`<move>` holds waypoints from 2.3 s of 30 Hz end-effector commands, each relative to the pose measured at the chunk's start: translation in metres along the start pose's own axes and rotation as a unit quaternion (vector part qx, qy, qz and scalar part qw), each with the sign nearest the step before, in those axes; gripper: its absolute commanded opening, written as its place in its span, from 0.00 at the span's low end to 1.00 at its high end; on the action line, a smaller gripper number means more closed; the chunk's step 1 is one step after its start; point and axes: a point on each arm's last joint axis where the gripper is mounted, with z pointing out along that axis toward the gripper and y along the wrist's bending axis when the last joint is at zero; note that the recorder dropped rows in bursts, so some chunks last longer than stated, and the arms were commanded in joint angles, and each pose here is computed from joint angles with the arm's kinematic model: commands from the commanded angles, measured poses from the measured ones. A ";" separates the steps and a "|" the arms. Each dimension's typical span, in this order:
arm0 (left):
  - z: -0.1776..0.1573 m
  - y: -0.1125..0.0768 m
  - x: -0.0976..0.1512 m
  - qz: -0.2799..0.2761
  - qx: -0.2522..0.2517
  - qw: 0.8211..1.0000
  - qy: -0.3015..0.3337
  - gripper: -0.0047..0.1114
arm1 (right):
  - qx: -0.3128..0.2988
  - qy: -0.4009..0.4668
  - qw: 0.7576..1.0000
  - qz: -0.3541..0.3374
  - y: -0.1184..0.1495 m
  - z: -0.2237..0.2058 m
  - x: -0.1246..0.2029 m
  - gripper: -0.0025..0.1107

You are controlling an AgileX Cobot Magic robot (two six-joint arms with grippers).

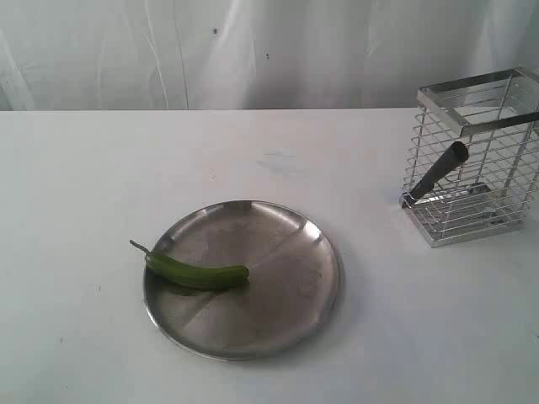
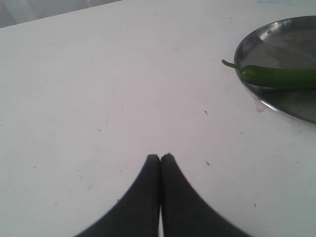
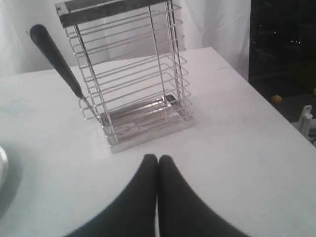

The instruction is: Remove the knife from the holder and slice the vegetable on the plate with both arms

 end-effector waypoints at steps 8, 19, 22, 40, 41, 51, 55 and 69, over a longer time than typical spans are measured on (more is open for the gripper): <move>0.000 0.000 0.001 -0.004 0.000 1.000 -0.003 0.04 | -0.120 -0.202 0.913 0.334 0.008 -0.010 -0.041 0.02; 0.000 0.000 0.001 -0.004 0.000 1.000 -0.003 0.04 | -0.533 -0.524 0.584 0.316 0.035 -0.138 -0.150 0.02; 0.000 0.000 0.001 -0.004 0.000 1.000 -0.003 0.04 | -0.392 -0.509 0.764 0.059 0.062 -0.141 -0.171 0.02; 0.000 0.000 0.001 -0.004 0.000 1.000 -0.003 0.04 | -0.226 0.028 0.973 0.031 0.054 0.023 -0.079 0.02; 0.000 0.000 0.001 -0.004 0.000 1.000 -0.003 0.04 | -0.184 0.038 0.981 0.040 0.047 0.032 -0.075 0.02; 0.000 0.000 0.001 -0.004 0.000 1.000 -0.003 0.04 | -0.018 0.205 0.973 0.106 0.018 0.076 -0.015 0.02; 0.000 0.000 0.001 -0.004 0.000 1.000 -0.003 0.04 | -0.012 0.247 0.962 0.112 0.017 0.080 -0.001 0.02; 0.000 0.000 0.001 -0.004 0.000 1.000 -0.003 0.04 | -0.436 0.329 0.826 0.137 0.091 0.051 -0.045 0.02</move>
